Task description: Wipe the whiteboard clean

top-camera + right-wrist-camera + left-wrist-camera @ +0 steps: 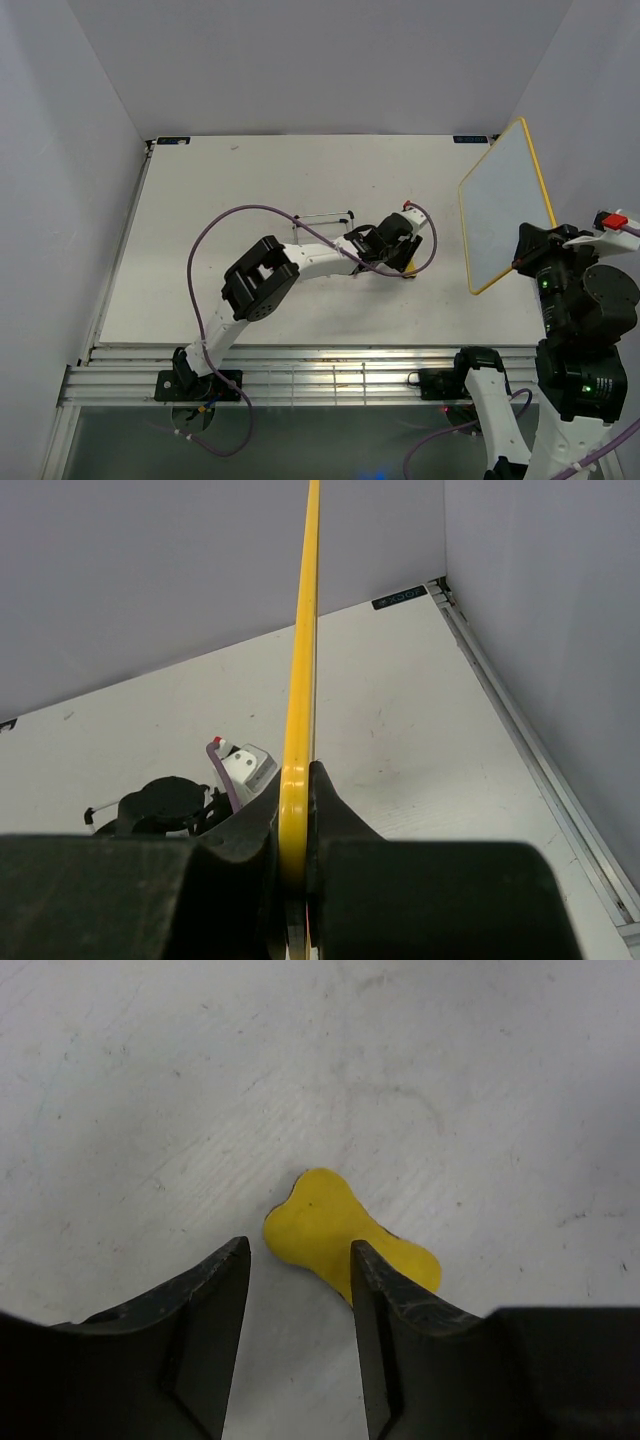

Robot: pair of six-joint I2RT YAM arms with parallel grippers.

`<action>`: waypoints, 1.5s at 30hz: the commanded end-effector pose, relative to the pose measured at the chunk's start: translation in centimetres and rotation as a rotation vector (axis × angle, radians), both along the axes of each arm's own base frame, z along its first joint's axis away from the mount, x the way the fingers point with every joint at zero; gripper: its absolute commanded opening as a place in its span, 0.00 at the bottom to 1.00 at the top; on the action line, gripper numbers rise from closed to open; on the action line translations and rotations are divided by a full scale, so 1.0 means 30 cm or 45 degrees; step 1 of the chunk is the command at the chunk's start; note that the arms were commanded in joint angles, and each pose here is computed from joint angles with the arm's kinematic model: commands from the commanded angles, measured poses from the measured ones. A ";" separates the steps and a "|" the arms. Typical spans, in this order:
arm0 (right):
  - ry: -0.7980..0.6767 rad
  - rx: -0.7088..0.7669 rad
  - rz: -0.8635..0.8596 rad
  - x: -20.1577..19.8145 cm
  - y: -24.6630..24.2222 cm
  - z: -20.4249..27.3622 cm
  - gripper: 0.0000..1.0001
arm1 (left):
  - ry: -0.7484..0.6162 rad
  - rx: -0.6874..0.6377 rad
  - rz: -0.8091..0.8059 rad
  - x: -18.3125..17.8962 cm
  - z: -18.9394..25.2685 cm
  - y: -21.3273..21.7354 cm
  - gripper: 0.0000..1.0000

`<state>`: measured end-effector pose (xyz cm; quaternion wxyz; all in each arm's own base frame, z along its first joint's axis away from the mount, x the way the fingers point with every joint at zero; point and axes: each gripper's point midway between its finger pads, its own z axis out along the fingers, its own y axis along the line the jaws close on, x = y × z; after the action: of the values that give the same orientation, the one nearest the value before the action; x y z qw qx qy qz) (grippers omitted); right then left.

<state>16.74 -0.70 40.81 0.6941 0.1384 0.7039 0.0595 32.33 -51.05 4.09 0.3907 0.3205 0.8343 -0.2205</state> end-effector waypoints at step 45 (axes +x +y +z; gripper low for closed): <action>0.076 -0.198 0.111 0.135 0.015 -0.035 0.08 | -0.050 0.047 0.677 -0.009 0.049 -0.025 0.80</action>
<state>20.27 -0.50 35.46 0.6132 0.0696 0.7865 0.0251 31.94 -51.15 3.36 0.4341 0.1185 0.8903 -0.0700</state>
